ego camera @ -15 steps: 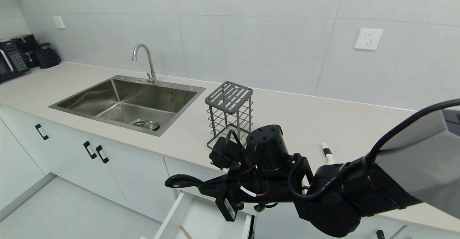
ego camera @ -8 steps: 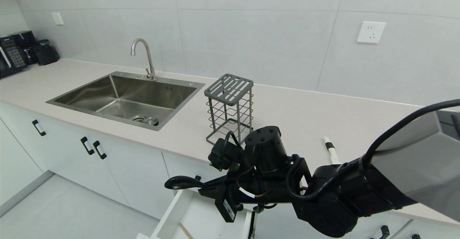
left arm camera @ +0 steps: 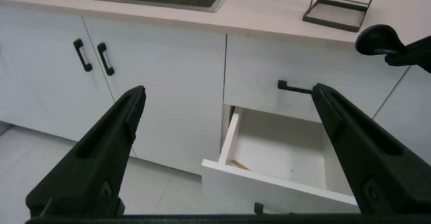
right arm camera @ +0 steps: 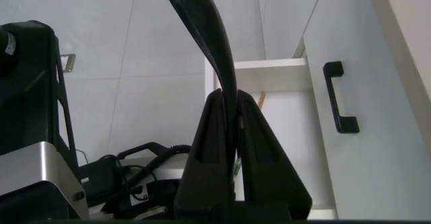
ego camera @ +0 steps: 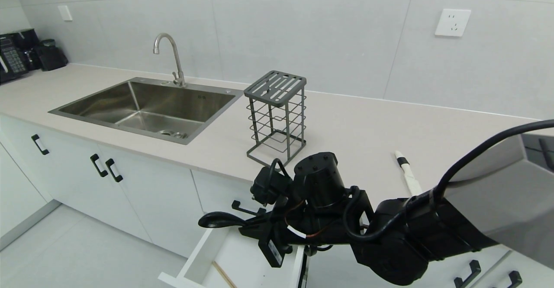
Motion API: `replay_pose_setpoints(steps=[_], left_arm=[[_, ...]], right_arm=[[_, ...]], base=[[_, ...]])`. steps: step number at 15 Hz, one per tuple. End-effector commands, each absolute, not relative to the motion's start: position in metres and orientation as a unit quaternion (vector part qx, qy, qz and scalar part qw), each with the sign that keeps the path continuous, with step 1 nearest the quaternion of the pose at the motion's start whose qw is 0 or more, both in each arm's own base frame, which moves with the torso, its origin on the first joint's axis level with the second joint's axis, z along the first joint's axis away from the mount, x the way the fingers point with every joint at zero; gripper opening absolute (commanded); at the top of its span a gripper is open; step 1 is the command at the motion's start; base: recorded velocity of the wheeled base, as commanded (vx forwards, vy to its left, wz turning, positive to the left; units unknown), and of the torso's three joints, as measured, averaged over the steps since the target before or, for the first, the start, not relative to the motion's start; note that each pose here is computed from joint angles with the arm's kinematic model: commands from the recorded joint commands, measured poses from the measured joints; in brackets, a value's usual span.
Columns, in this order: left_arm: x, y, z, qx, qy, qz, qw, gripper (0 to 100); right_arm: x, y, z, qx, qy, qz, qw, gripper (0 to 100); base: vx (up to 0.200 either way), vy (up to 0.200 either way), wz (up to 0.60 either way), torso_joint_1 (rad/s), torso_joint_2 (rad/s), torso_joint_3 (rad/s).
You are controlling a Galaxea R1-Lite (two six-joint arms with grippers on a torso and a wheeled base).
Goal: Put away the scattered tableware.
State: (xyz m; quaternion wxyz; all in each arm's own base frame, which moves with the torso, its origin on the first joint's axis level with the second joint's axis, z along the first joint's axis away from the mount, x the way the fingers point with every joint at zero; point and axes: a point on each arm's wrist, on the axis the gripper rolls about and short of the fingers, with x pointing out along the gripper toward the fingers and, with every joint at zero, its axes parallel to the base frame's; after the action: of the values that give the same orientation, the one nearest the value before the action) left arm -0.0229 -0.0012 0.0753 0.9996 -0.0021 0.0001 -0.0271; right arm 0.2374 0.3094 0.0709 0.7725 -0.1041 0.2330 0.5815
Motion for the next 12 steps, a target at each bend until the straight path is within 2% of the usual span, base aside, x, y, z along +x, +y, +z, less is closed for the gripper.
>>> replay_pose_setpoints(steps=[1,12], left_arm=[[-0.0228,-0.0012,0.0753,-0.002,0.001,-0.028,1.0,100],[-0.0228,-0.0012,0.0753,-0.002,0.001,-0.028,1.0,100]], right_arm=[[0.2375,0.3108,0.0695,-0.105,0.234,0.583,0.771,0],[0.2379,0.3113,0.068,-0.105,0.235,0.582,0.771,0]], base=[[0.0,0.0,0.0,-0.188,0.38,0.198],[0.0,0.0,0.0,-0.226,0.47,0.248]])
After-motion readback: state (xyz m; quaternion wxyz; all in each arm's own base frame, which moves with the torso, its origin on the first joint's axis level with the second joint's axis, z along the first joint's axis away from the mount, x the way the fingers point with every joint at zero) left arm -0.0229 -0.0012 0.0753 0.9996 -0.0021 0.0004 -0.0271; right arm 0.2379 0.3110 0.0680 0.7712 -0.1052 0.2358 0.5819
